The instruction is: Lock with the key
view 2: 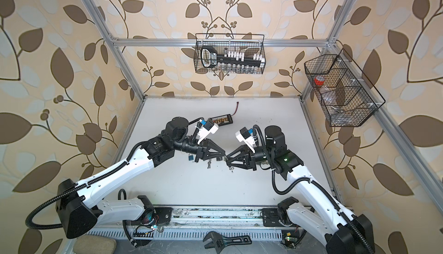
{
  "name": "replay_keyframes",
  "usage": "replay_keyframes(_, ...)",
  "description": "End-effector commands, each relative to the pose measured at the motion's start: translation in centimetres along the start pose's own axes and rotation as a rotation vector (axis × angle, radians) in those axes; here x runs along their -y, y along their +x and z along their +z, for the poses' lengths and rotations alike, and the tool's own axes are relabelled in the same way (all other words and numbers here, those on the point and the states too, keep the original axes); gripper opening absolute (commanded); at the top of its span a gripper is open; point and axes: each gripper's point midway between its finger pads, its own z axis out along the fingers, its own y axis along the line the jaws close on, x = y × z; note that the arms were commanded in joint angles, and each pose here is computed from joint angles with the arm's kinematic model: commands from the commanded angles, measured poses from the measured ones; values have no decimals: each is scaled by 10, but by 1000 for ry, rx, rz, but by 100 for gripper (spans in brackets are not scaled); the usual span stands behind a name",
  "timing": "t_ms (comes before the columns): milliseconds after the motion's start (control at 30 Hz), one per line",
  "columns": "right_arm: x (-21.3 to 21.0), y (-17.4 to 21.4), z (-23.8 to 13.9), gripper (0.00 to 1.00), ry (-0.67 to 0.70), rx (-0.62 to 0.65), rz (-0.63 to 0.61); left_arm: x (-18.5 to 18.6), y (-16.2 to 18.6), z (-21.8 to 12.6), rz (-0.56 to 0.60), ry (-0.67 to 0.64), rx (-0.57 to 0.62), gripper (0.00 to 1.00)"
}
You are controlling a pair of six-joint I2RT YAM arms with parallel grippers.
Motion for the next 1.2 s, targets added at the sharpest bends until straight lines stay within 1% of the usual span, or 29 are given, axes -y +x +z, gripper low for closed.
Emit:
replay_keyframes(0,-7,-16,-3,8,19,27,-61,17,-24,-12,51,2,108,0)
replay_keyframes(33,-7,-17,-4,15,29,33,-66,18,-28,-13,52,0,128,0)
replay_keyframes(267,1,-36,-18,45,203,119,-138,21,-40,-23,46,-44,204,0)
replay_keyframes(300,-1,-39,-21,60,218,130,-148,21,-42,-24,47,-50,214,0)
replay_keyframes(333,-3,-42,-22,66,224,137,-154,21,-44,-25,44,-56,223,0)
replay_keyframes(367,-4,-44,-24,69,229,144,-160,20,-46,-26,42,-63,233,0)
replay_keyframes(433,-7,-50,-28,71,258,165,-177,20,-50,-28,40,-75,260,0)
replay_keyframes(500,-6,-58,-36,71,322,204,-194,19,-54,-31,36,-87,286,0)
replay_keyframes(533,-4,-63,-41,70,361,231,-189,19,-56,-32,35,-89,300,0)
replay_keyframes(600,2,-71,-51,60,412,276,-152,21,-61,-34,32,-83,329,0)
replay_keyframes(633,4,-74,-54,58,405,283,-126,21,-63,-35,29,-82,343,0)
replay_keyframes(700,0,-78,-55,59,330,306,-77,24,-69,-37,24,-68,370,0)
replay_keyframes(767,-8,-88,-58,60,250,378,-59,28,-74,-39,14,-48,406,0)
replay_keyframes(833,-16,-94,-60,63,198,434,-60,34,-80,-42,7,-19,438,0)
replay_keyframes(933,-23,-103,-66,69,184,514,-104,44,-90,-46,6,19,488,0)
replay_keyframes(1000,-25,-107,-67,72,187,538,-129,52,-95,-48,13,39,509,0)
replay_keyframes(1067,-33,-110,-64,76,161,547,-158,59,-98,-48,22,53,521,0)
replay_keyframes(1167,-44,-113,-52,79,116,528,-198,69,-104,-49,37,76,536,0)
